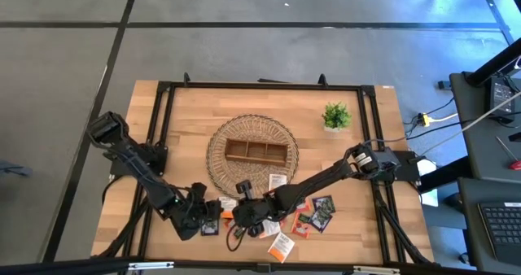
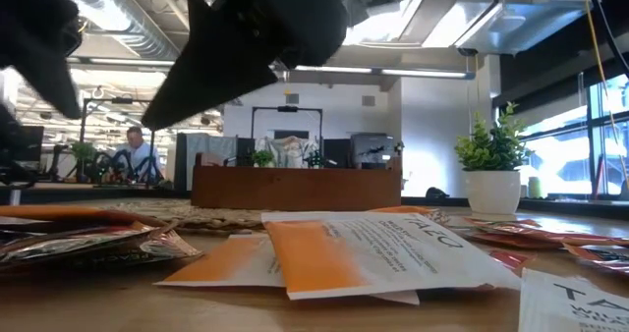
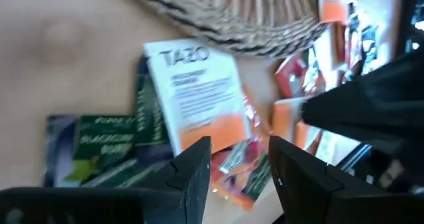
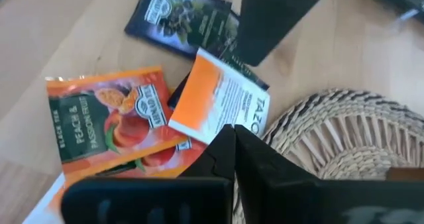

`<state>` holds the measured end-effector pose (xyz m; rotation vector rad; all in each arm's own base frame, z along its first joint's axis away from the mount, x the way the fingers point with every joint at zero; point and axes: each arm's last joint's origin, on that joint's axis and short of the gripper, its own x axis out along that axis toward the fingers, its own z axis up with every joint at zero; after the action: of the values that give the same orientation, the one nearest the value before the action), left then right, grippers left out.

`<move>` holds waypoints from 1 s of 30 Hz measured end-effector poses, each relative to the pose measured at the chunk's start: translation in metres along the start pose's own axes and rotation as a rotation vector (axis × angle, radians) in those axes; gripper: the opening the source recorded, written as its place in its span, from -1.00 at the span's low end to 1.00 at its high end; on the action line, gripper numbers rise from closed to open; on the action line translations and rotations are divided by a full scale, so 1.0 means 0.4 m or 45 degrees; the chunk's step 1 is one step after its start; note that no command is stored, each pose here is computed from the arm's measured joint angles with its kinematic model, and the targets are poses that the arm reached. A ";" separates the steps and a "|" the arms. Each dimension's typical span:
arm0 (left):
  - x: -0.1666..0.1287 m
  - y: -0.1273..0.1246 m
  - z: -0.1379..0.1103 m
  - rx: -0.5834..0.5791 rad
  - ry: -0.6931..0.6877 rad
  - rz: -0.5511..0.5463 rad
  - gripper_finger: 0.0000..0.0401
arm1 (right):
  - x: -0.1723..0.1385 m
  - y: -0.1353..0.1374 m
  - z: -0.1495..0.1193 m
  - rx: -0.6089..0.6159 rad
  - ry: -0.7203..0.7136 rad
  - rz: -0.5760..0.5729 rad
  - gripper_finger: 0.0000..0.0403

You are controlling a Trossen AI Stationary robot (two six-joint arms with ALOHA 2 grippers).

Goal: Pick & Place Tea
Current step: Put the white tea bag into the left section of the wooden organizer

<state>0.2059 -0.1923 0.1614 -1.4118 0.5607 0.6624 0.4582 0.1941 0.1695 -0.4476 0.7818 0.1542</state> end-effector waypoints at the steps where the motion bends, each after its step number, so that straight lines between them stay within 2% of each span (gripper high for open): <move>1: 0.008 -0.005 0.003 0.008 -0.004 -0.005 -0.26 | 0.000 0.000 -0.001 0.009 0.003 0.001 -0.96; 8: 0.065 0.000 0.025 0.055 0.006 0.122 -0.27 | 0.009 -0.008 -0.014 0.062 0.030 0.004 -0.95; 15: 0.092 0.021 0.020 0.034 0.041 0.215 -0.27 | 0.036 -0.006 -0.029 0.049 0.041 0.097 -0.90; 19: 0.100 0.025 0.017 0.011 0.038 0.221 -0.27 | 0.051 -0.004 -0.039 0.039 0.047 0.174 -0.69; 25: 0.100 0.025 0.016 0.007 0.049 0.230 -0.27 | 0.051 -0.006 -0.031 -0.067 -0.006 0.176 -0.29; 30: 0.098 0.027 0.011 0.009 0.075 0.238 -0.28 | 0.051 -0.005 -0.030 -0.126 -0.015 0.185 -0.10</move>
<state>0.2255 -0.1842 0.1267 -1.3862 0.7469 0.7683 0.4654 0.1865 0.1482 -0.4828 0.7975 0.3320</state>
